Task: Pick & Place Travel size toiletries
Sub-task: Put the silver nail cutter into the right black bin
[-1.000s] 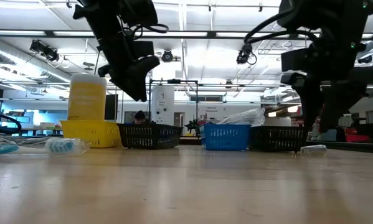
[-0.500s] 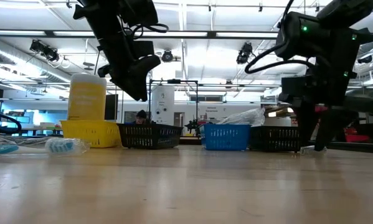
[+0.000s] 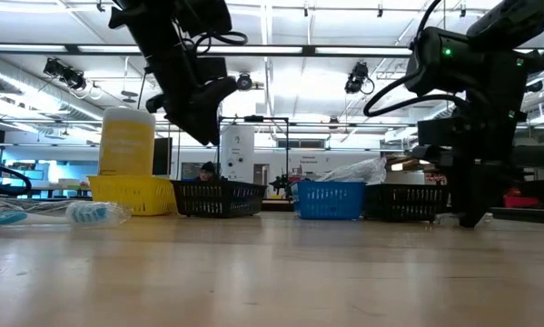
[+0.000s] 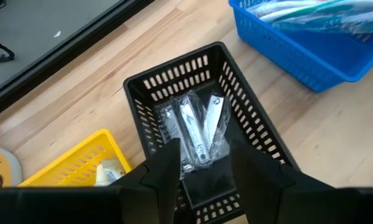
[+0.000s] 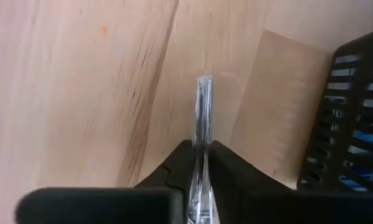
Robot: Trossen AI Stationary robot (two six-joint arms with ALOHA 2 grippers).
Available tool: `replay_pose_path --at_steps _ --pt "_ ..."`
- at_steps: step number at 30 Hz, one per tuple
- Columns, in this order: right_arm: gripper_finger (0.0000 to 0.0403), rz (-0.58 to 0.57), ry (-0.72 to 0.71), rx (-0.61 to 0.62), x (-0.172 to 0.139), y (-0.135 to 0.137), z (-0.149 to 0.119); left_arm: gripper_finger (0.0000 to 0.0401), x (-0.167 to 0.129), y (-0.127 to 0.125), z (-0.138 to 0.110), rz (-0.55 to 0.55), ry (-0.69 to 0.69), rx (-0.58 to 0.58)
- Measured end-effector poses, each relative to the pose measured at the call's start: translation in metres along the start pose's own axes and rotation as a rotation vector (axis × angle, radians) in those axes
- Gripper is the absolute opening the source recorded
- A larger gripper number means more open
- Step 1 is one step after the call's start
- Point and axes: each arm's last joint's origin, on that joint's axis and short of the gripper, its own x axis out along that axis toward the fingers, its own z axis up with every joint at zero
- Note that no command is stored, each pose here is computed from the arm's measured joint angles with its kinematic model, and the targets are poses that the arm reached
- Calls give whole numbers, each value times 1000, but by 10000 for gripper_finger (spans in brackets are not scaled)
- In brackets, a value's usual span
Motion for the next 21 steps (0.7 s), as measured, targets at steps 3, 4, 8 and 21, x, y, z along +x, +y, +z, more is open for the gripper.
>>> replay_pose_path --at_steps 3,4,8,21 --pt "25 1 -12 17 0 0 1 145 0 -1 1 -24 -1 -7" --pt "25 4 -20 41 -1 0 2 145 0 -3 2 -45 -2 -10" --pt "25 40 -164 124 -16 -3 22 145 -3 -14 7 -193 -34 53" --pt "26 -14 -860 221 -61 -21 77 145 -45 -64 18 -633 -364 217"
